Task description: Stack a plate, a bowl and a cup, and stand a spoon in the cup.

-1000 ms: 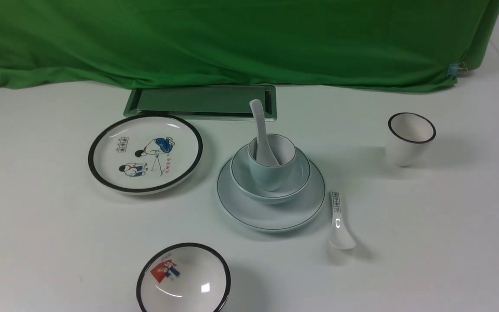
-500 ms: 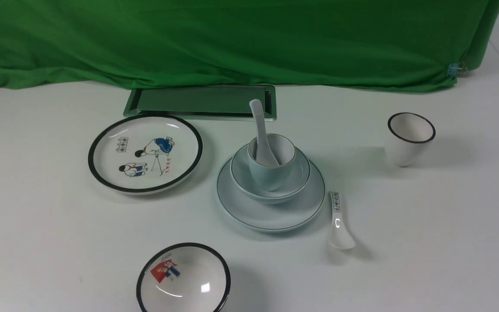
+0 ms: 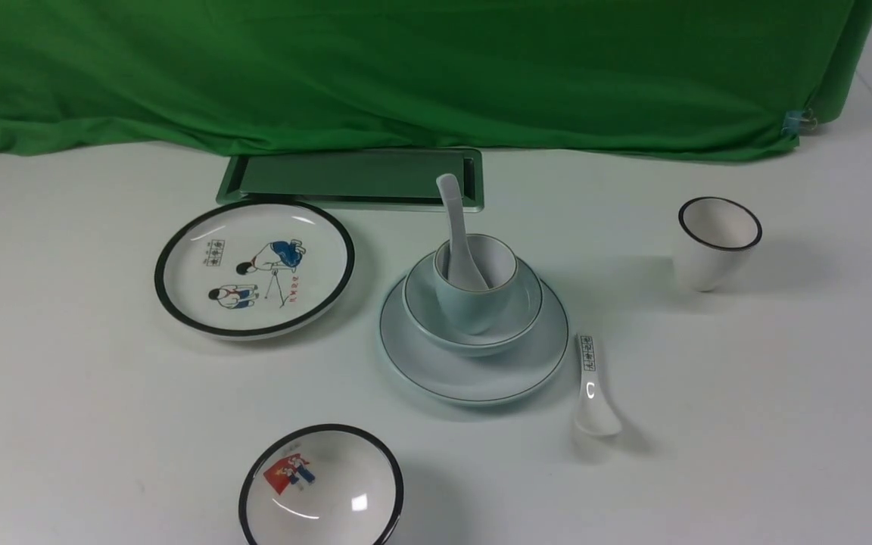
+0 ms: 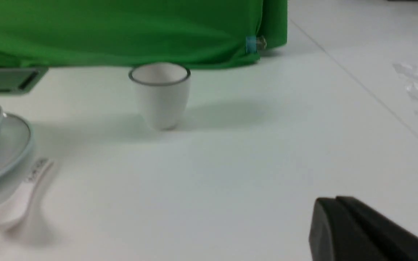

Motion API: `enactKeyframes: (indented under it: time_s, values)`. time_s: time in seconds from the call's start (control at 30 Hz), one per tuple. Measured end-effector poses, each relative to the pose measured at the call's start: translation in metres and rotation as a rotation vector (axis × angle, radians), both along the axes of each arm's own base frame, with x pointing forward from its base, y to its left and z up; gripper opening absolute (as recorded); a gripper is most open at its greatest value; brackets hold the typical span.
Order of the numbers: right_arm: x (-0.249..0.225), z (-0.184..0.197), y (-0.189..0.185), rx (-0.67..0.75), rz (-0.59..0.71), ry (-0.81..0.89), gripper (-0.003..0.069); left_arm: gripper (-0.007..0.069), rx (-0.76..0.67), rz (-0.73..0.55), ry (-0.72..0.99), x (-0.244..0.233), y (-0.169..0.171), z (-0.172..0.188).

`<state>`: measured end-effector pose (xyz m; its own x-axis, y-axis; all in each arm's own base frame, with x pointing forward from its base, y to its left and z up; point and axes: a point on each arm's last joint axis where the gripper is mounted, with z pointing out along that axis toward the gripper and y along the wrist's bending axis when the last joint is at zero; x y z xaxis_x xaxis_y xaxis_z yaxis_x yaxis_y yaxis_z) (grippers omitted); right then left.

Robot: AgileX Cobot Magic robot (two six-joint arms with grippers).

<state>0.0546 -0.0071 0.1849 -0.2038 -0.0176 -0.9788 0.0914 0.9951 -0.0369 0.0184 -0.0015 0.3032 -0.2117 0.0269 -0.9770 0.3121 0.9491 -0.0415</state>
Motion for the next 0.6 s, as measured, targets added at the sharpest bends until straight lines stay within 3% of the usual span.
enactKeyframes:
  time_s: [0.6]
  values:
    - [-0.0004,-0.0017,0.0,0.009,-0.003,0.018,0.0039,0.0135,0.001,0.0,-0.001,0.0,0.0,0.0]
